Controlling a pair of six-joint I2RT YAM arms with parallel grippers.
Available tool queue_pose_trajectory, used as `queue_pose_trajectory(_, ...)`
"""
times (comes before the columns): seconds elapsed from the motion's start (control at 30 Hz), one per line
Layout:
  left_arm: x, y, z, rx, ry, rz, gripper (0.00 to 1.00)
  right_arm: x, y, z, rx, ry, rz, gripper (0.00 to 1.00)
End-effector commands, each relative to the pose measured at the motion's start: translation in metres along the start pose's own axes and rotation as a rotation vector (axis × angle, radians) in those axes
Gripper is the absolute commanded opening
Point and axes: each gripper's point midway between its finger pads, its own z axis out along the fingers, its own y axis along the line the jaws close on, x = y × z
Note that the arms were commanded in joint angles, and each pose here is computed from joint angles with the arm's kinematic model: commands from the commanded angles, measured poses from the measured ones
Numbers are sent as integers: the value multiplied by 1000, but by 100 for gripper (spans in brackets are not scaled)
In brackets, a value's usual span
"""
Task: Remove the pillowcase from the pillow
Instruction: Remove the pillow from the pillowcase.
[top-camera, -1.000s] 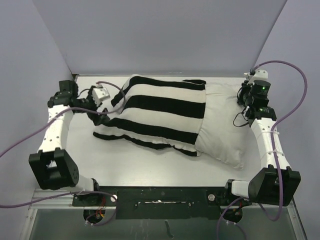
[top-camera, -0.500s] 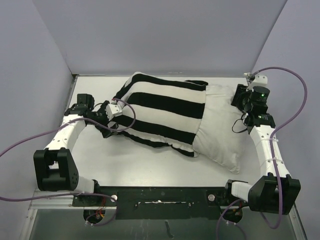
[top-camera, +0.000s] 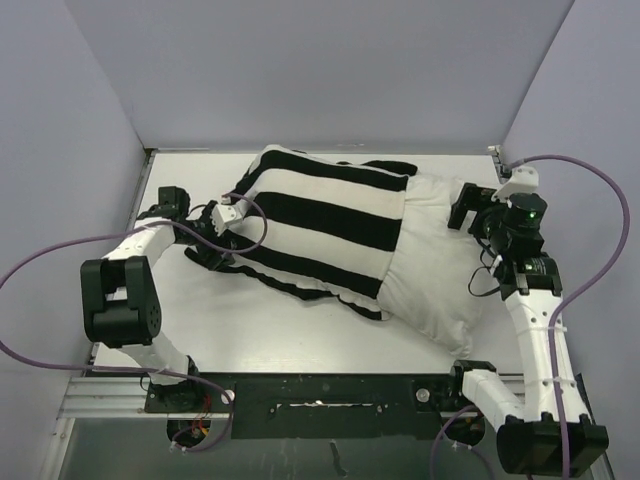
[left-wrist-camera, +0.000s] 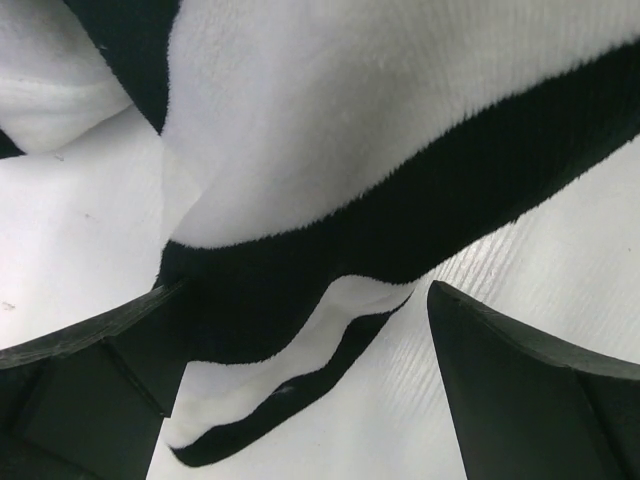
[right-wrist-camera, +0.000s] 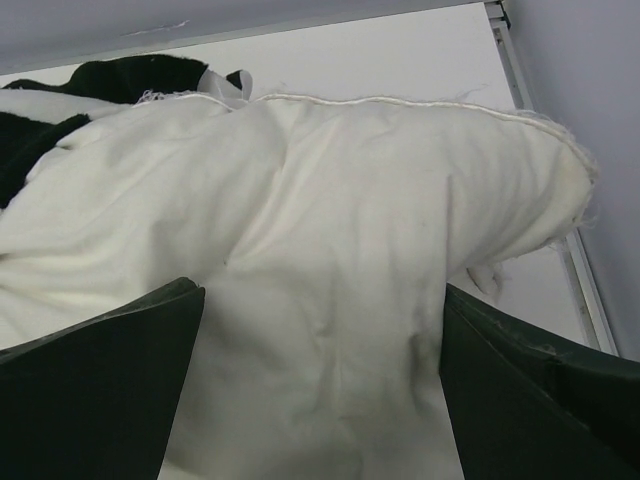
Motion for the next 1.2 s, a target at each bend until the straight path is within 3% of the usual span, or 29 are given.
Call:
queue_pose_trajectory(0.0,-21,19,10,-10,-75,22,95,15,17,-42,-55,49,6,98)
queue_pose_trajectory(0.07,-17,16,16,19,-64,-6,80,22,14,-56,-36,64,7,98)
queue_pose_trajectory(0.17,-12,17,20,36,-52,-62,48,21,3,-73,15,58,-15,98)
queue_pose_trajectory(0.2,-11,17,19,42,-51,-75,34,18,0,-77,29,50,-31,98)
queue_pose_trajectory(0.23,-11,16,17,47,-50,-86,11,14,-3,-81,42,46,-40,98)
queue_pose_trajectory(0.27,-12,17,14,40,-46,-105,0,9,-3,-85,42,42,-49,98)
queue_pose_trajectory(0.57,-16,19,-31,17,-85,-169,0,-4,10,-116,-27,35,-37,98)
queue_pose_trajectory(0.83,-32,25,-63,44,-148,-219,0,94,50,-119,-264,246,130,98)
queue_pose_trajectory(1.17,-34,9,-67,56,-122,-209,0,134,74,-85,-386,303,172,98)
